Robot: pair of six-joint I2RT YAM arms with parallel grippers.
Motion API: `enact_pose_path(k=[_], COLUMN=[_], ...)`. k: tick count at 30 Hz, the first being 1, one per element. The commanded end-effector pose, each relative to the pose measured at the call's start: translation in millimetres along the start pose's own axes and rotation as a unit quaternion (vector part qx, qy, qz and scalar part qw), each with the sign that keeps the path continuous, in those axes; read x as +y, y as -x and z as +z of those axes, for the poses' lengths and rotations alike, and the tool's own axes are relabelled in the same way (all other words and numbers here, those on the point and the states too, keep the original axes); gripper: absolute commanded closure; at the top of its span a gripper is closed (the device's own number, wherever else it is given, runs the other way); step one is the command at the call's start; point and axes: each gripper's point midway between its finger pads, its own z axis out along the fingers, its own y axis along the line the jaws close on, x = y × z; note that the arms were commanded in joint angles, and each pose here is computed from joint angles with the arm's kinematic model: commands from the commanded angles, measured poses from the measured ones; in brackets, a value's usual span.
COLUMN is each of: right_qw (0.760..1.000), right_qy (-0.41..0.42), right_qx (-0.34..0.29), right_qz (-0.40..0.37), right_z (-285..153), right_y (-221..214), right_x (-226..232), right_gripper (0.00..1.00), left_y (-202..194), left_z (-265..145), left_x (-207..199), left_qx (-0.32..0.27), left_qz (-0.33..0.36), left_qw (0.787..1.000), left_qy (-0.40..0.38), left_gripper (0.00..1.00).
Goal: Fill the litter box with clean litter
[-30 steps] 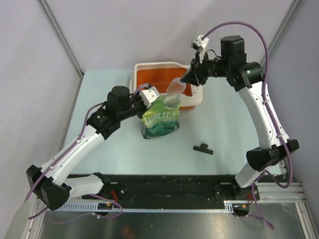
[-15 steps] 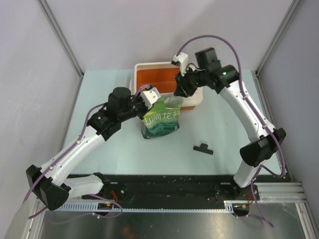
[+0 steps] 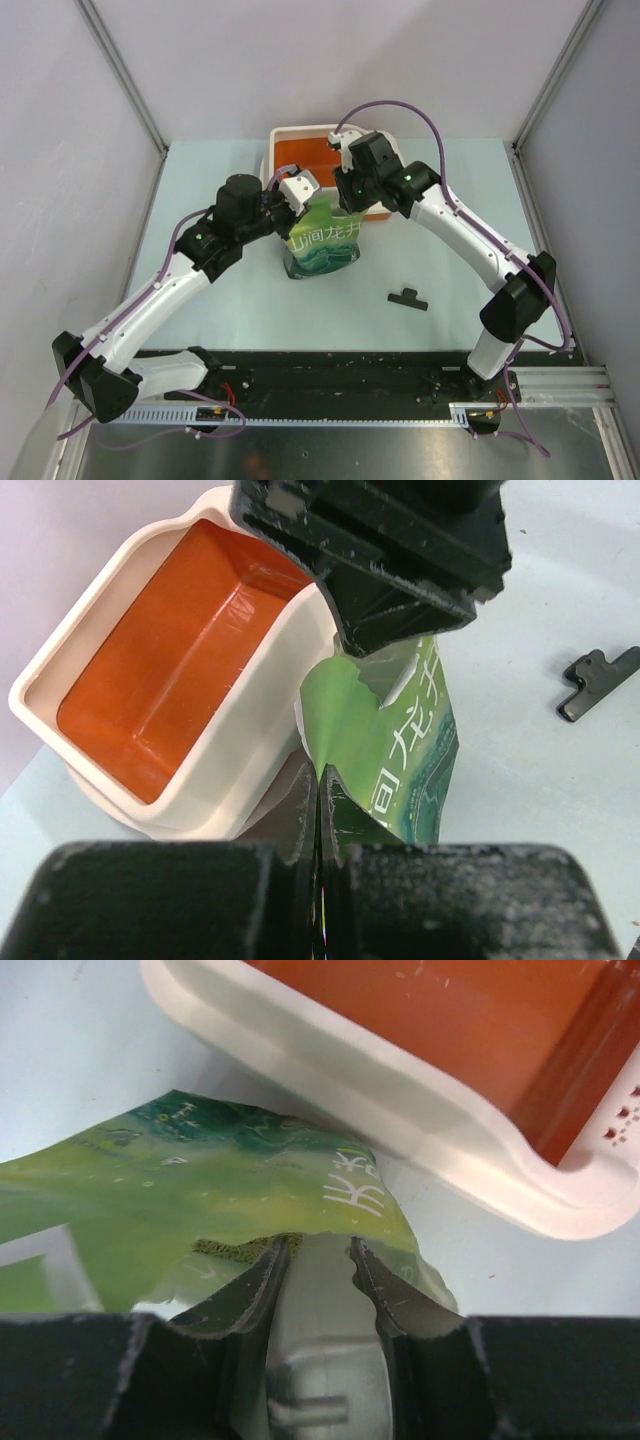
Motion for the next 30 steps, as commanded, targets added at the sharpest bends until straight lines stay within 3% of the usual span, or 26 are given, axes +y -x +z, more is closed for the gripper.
enact_pose_path(k=[1,10,17,18,23,30], right_qw=[0.997,0.990,0.968,0.958,0.940,0.897], right_qy=[-0.060,-0.046,0.036,0.056,0.135,0.228], right_qx=[0.026,0.081,0.112,0.111,0.079,0.039], right_qz=[0.050,0.103,0.222,0.260,0.302,0.376], right_z=[24,62,79,79,79,67], right_y=[-28,-80,-101,-97,-67,-26], right_x=[-29,-18,19,28,46,12], right_gripper=[1.00,1.00,1.00,1.00,1.00,1.00], left_y=[81,92,92,92,91,88], left_z=[-27,-24,-15,-15,-15,-19], left_x=[19,18,13,12,11,16], left_qx=[-0.128,-0.145,-0.144,-0.145,-0.144,-0.138], left_qz=[-0.005,-0.049,-0.075,-0.079,-0.085,-0.047], left_qw=[0.991,0.988,0.987,0.986,0.986,0.989], left_qy=[0.037,0.032,0.015,0.013,0.011,0.027], left_gripper=[1.00,1.00,1.00,1.00,1.00,1.00])
